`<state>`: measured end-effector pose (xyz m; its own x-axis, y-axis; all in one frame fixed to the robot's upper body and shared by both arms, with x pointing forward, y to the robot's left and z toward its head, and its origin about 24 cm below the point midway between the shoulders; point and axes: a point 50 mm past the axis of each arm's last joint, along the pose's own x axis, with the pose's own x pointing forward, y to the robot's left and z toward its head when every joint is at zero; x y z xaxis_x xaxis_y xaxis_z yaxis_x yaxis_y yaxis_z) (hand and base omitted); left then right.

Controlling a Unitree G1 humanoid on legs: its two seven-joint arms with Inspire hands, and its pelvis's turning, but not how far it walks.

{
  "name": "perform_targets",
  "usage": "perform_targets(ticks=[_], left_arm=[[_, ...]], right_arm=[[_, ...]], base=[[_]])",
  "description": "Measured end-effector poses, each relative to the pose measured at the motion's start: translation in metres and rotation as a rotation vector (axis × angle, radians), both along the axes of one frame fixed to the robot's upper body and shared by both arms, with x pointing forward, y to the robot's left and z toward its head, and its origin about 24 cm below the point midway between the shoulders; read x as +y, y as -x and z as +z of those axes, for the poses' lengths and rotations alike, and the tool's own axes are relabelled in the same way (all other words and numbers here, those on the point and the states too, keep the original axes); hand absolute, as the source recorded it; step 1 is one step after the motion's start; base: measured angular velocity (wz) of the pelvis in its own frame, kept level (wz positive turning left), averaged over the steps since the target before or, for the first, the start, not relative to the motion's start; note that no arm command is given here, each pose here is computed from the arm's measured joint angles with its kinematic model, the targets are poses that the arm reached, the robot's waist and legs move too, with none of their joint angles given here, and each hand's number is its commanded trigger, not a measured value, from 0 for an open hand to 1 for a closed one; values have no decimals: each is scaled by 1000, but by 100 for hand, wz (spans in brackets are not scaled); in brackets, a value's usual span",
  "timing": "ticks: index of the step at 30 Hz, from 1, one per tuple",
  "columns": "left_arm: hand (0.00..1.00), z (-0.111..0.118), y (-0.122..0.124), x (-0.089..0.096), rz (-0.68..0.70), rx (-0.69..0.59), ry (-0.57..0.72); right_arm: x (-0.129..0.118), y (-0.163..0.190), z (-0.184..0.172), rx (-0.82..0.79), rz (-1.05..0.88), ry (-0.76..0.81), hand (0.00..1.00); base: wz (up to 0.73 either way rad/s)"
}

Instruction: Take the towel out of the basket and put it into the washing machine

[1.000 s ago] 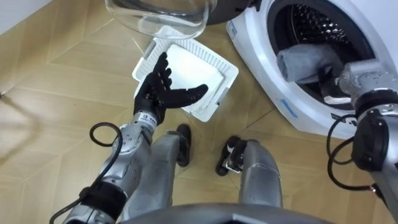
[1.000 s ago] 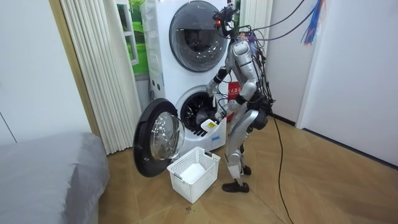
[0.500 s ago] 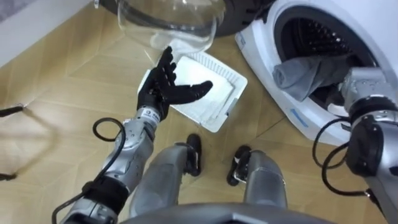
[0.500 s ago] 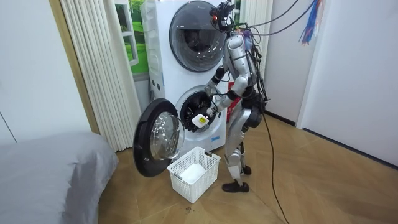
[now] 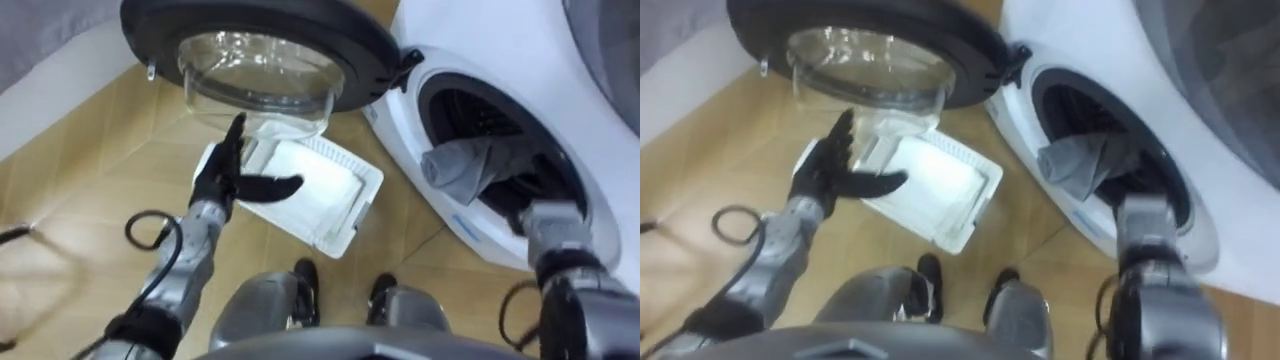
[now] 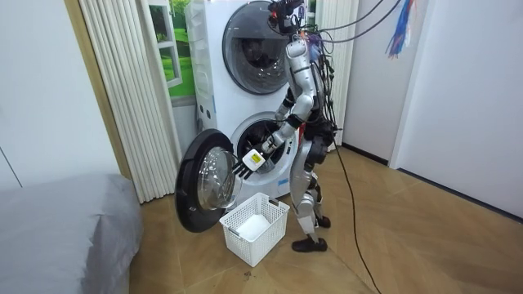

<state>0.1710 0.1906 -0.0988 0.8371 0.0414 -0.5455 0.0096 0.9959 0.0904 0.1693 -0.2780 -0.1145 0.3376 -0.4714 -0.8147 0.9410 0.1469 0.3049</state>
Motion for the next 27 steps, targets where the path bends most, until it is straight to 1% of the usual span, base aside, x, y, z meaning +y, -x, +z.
perform_targets(ticks=[1, 3, 4, 5, 6, 7, 9, 11, 13, 14, 15, 19, 20, 23, 24, 27], left_arm=[[0, -5, 8, 5, 11, 32, -20], [0, -19, 39, 20, 63, 132, -85], [0, -21, 46, 23, 79, 150, -94], [0, -27, 59, 29, 103, 193, -109], [0, -31, 68, 33, 121, 233, -115], [0, -34, 75, 36, 134, 256, -116], [0, -35, 86, 44, 181, 271, -125], [0, -37, 89, 45, 186, 284, -133], [0, -38, 93, 51, 193, 297, -153], [0, -44, 105, 54, 213, 359, -156], [0, -49, 111, 52, 213, 401, -148], [0, -49, 108, 51, 203, 400, -149], [0, -51, 113, 52, 211, 418, -154], [0, -55, 130, 52, 228, 483, -159], [0, -56, 133, 52, 237, 495, -156], [0, -57, 143, 58, 295, 538, -162]], right_arm=[[2, 10, -5, 17, 43, 17, 0], [5, 46, -18, 97, 193, 73, 0], [5, 54, -21, 118, 233, 86, 0], [7, 68, -25, 158, 323, 116, 0], [7, 80, -28, 190, 393, 141, 0], [7, 86, -29, 206, 420, 148, 0], [6, 103, -33, 259, 531, 169, 0], [5, 112, -35, 284, 611, 177, 0], [15, 106, -37, 276, 739, 183, 0], [19, 100, -37, 271, 820, 196, 0], [22, 100, -38, 277, 869, 204, 0], [26, 118, -44, 342, 939, 164, 0], [26, 123, -45, 357, 967, 150, 0], [29, 118, -45, 340, 1058, 155, 0], [30, 118, -46, 339, 1069, 151, 0], [38, 126, -50, 355, 1129, 82, 0]], base=[[-37], [-63], [-68], [-46], [-29], [-7], [-2], [-36], [-69], [-31], [-3], [46], [-6], [-17], [0], [-2]])
